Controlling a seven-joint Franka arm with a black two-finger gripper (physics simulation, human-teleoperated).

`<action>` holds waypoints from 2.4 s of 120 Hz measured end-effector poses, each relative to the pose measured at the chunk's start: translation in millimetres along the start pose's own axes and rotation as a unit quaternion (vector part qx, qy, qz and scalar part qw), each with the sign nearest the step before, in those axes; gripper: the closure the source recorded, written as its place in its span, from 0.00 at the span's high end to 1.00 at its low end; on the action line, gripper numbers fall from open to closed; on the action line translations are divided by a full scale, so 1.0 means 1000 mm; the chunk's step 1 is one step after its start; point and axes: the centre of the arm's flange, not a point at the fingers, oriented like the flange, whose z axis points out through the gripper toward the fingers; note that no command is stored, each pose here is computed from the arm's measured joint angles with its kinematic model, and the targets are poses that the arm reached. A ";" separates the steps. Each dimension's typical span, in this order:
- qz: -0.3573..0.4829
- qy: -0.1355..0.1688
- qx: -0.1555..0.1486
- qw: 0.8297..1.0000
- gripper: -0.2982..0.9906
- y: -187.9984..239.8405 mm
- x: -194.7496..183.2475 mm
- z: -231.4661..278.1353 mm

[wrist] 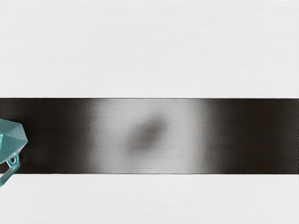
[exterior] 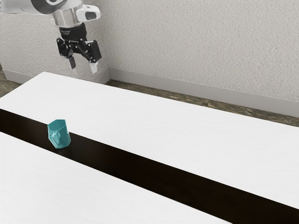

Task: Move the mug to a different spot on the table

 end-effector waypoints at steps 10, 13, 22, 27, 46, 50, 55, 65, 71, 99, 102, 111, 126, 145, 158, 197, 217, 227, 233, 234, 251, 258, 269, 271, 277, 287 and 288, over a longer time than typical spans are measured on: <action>0.011 0.006 0.000 1.000 0.77 0.012 0.001 0.000; 0.015 0.007 0.000 1.000 0.77 0.017 0.001 0.000; 0.025 0.010 0.000 1.000 0.77 0.027 -0.001 -0.003; 0.028 0.013 0.000 1.000 0.77 0.031 -0.004 -0.005; 0.023 0.005 0.005 1.000 0.77 0.036 -0.038 -0.005; 0.018 0.006 0.008 1.000 0.77 0.037 -0.046 -0.006; 0.013 0.003 0.013 1.000 0.77 0.038 -0.058 -0.002; -0.004 -0.011 0.018 1.000 0.77 0.033 -0.078 0.025; -0.021 -0.019 0.017 0.999 0.77 0.026 -0.089 0.044; -0.100 -0.039 0.016 0.994 0.77 -0.013 -0.119 0.125; -0.108 -0.038 0.016 0.993 0.77 -0.020 -0.121 0.130; -0.132 -0.029 0.015 0.991 0.77 -0.043 -0.126 0.137; -0.151 -0.017 0.015 0.988 0.77 -0.077 -0.131 0.148; -0.142 -0.013 0.015 0.990 0.77 -0.104 -0.141 0.171; -0.118 0.000 0.017 0.993 0.77 -0.113 -0.140 0.182; -0.104 0.016 0.015 0.994 0.77 -0.137 -0.147 0.217; -0.135 0.000 0.006 0.991 0.77 -0.152 -0.141 0.245; -0.146 0.002 0.005 0.989 0.77 -0.156 -0.139 0.251; -0.152 0.002 0.004 0.988 0.77 -0.159 -0.135 0.257; -0.153 0.002 0.004 0.988 0.77 -0.160 -0.134 0.259; -0.164 0.000 0.002 0.986 0.77 -0.167 -0.122 0.272; -0.169 -0.002 0.002 0.986 0.77 -0.170 -0.119 0.280; -0.176 0.001 0.004 0.984 0.77 -0.179 -0.117 0.292; -0.178 0.002 0.004 0.984 0.77 -0.181 -0.117 0.295; -0.181 0.006 0.005 0.983 0.77 -0.186 -0.116 0.300; -0.186 0.013 0.009 0.982 0.77 -0.195 -0.116 0.308; -0.187 0.014 0.009 0.982 0.77 -0.196 -0.115 0.308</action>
